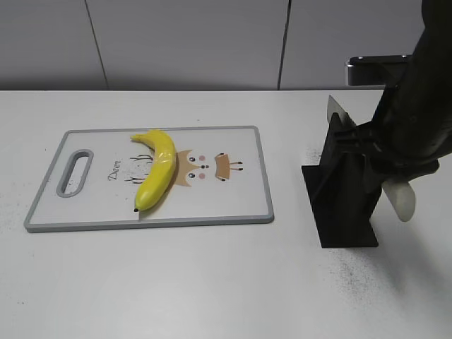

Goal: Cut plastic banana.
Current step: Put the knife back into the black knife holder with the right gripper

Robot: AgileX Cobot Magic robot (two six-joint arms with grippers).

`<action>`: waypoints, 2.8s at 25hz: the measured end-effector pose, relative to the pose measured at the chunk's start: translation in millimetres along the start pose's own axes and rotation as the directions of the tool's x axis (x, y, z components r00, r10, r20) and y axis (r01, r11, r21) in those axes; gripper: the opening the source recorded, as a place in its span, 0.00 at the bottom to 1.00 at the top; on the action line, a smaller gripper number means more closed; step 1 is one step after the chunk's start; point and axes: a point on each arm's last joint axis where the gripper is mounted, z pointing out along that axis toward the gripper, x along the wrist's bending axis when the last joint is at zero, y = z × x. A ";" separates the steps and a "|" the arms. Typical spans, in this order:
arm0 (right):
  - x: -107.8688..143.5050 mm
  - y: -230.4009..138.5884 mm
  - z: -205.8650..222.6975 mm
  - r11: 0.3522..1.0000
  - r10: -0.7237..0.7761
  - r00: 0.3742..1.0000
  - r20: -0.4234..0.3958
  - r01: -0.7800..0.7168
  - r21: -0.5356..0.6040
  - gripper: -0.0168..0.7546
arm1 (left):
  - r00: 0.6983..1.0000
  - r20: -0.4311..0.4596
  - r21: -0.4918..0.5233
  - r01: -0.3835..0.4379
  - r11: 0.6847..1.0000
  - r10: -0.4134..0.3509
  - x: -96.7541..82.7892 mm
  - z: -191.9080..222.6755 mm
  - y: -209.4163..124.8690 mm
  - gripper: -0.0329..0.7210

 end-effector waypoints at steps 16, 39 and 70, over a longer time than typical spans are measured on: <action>-8.6 -18.7 -37.4 0.984 -0.145 0.987 -0.072 0.136 -0.115 0.81 | 0.999 0.029 0.008 0.019 1.000 -0.019 -2.7 1.8 -1.4 0.86; -98.7 -208.0 -81.2 0.776 -0.459 0.887 -0.049 0.374 -0.508 0.79 | 0.999 0.029 0.009 0.032 0.999 -0.032 -2.7 1.8 -1.5 0.86; -124.7 -265.6 -104.5 0.583 -0.103 0.994 0.027 0.083 -0.808 0.76 | 0.999 0.028 0.009 0.031 0.999 -0.032 -2.6 1.8 -1.6 0.82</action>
